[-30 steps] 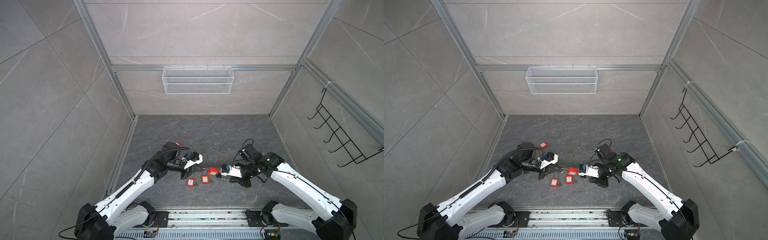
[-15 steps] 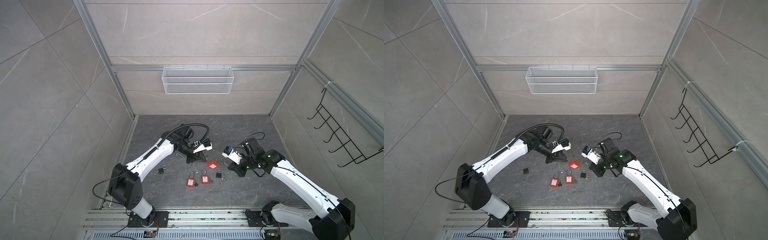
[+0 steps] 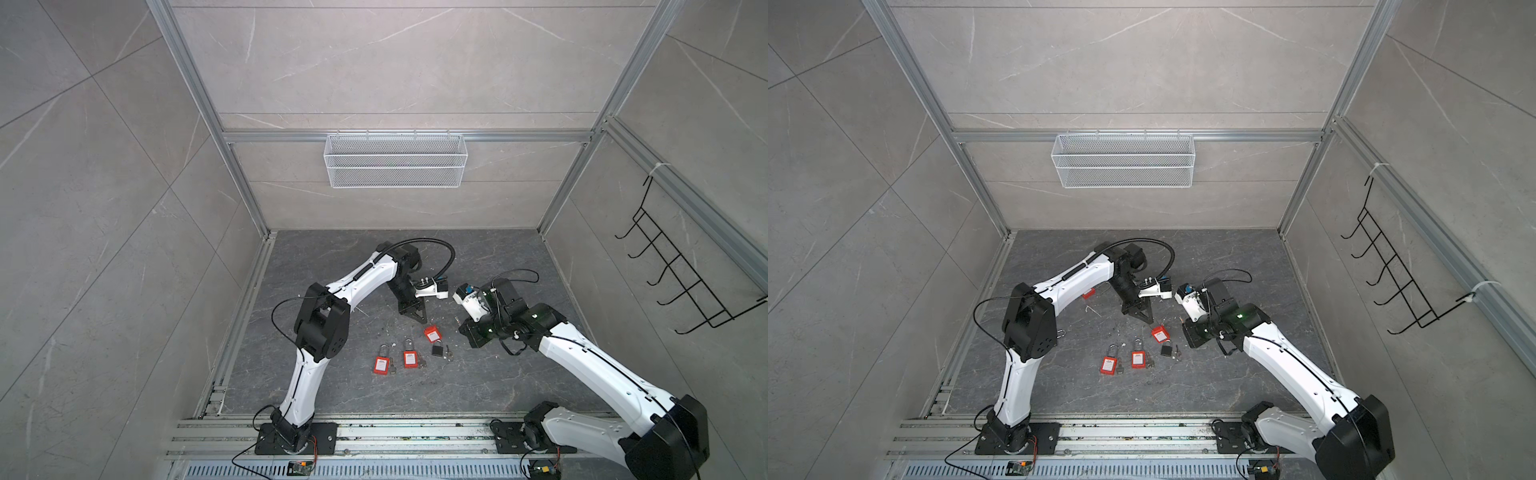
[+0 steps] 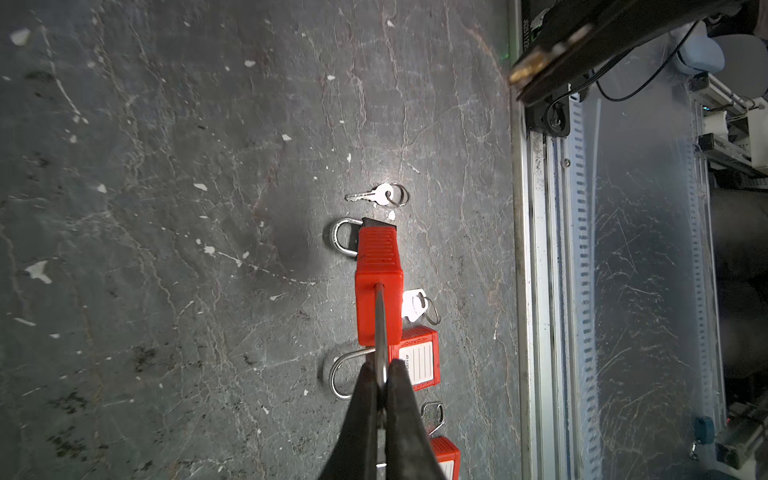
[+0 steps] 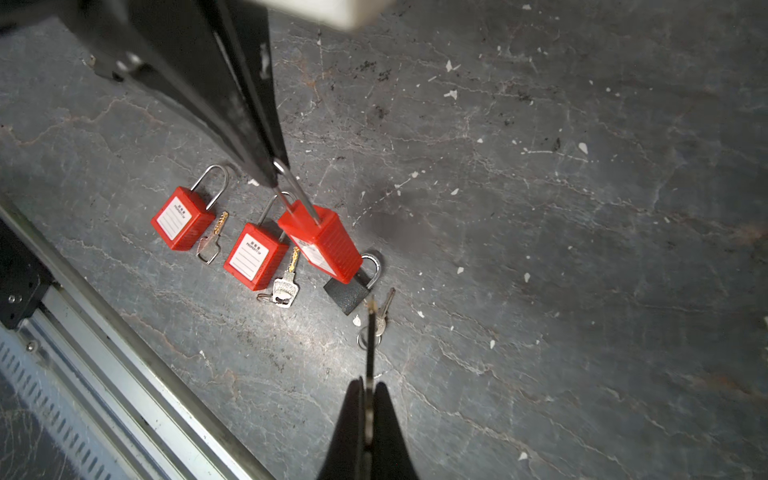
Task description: Lock with the key
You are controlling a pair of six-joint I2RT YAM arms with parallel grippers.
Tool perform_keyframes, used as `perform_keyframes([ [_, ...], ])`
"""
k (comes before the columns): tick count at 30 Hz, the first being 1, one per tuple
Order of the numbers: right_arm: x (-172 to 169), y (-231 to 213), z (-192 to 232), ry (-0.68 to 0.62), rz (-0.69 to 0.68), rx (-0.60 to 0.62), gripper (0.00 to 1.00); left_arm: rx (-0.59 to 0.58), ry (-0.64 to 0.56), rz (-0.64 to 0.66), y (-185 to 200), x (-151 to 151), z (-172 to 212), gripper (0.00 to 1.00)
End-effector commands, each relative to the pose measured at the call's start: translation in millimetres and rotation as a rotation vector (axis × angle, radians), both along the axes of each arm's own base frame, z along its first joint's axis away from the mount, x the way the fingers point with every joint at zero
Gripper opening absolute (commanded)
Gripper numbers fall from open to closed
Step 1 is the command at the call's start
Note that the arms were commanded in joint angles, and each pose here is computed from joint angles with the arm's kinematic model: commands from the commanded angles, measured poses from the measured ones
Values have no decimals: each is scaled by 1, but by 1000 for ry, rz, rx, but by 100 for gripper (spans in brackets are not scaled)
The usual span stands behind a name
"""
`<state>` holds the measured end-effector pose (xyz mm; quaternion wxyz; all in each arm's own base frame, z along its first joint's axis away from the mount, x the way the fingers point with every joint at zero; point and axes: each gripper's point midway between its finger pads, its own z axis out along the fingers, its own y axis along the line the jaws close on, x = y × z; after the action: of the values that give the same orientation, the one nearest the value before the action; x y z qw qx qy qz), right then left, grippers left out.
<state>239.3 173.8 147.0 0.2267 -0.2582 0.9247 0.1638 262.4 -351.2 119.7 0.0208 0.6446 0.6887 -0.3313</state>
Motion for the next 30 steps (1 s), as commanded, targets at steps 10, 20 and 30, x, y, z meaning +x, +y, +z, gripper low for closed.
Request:
perform_keyframes([
  [10, 8, -2, -27, 61, -171, 40, 0, 114, -8, 25, -7, 16, -19, 0],
  [20, 3, 2, -53, 140, -215, 69, 0, 212, -88, 42, -12, 32, -55, 0],
  [30, 6, 9, -70, 180, -228, 91, 0, 208, -223, 68, -20, 60, -57, 9],
])
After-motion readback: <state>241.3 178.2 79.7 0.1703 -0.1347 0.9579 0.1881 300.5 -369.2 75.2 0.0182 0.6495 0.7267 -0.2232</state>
